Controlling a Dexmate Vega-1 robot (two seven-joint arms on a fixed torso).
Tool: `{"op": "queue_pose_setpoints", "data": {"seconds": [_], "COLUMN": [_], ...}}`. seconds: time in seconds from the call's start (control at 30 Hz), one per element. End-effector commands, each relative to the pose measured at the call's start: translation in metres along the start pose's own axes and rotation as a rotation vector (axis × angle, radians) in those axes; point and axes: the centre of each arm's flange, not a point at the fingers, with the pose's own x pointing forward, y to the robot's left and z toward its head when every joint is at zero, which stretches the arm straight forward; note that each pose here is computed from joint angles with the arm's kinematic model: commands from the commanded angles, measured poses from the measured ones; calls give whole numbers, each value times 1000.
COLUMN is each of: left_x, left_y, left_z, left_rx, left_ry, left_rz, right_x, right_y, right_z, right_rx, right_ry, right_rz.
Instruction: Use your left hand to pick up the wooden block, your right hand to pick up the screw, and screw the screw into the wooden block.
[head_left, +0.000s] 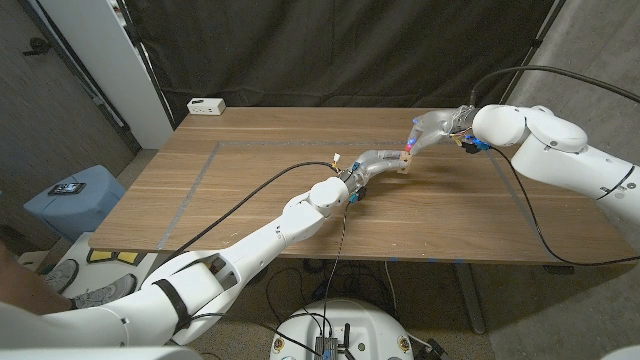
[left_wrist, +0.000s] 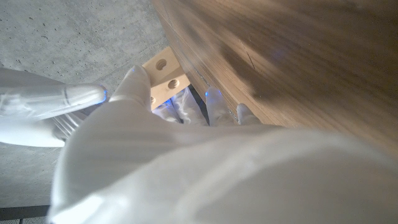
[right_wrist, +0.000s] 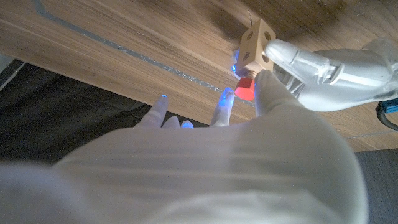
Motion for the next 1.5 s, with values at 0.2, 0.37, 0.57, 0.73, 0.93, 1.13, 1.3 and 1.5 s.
{"op": "queue_pose_setpoints", "data": {"seconds": [0.2, 0.37, 0.57, 0.73, 0.93, 1.13, 1.3, 1.5], "left_x": [-1, -1, 0, 0, 0, 2, 3, 5], "left_y": [0, 0, -1, -1, -1, -1, -1, 0], "left_z": [1, 1, 0, 0, 0, 0, -1, -1], "left_rx": [6, 5, 5, 5, 5, 4, 5, 3], "left_ry": [-2, -1, -1, -1, 1, 3, 5, 6], "left_rz": [-3, -3, -6, -7, -7, -9, -11, -13], "right_x": [5, 5, 5, 5, 7, 9, 10, 11], "right_y": [-1, -1, 1, 1, 2, 3, 3, 3], "right_z": [2, 2, 1, 0, -1, -2, -3, -3], "right_rx": [6, 5, 7, 8, 10, 12, 13, 13], "right_ry": [-5, -5, -2, 0, 2, 2, 3, 4], "right_rz": [-1, -6, -10, -14, -15, -15, -18, -22]}}
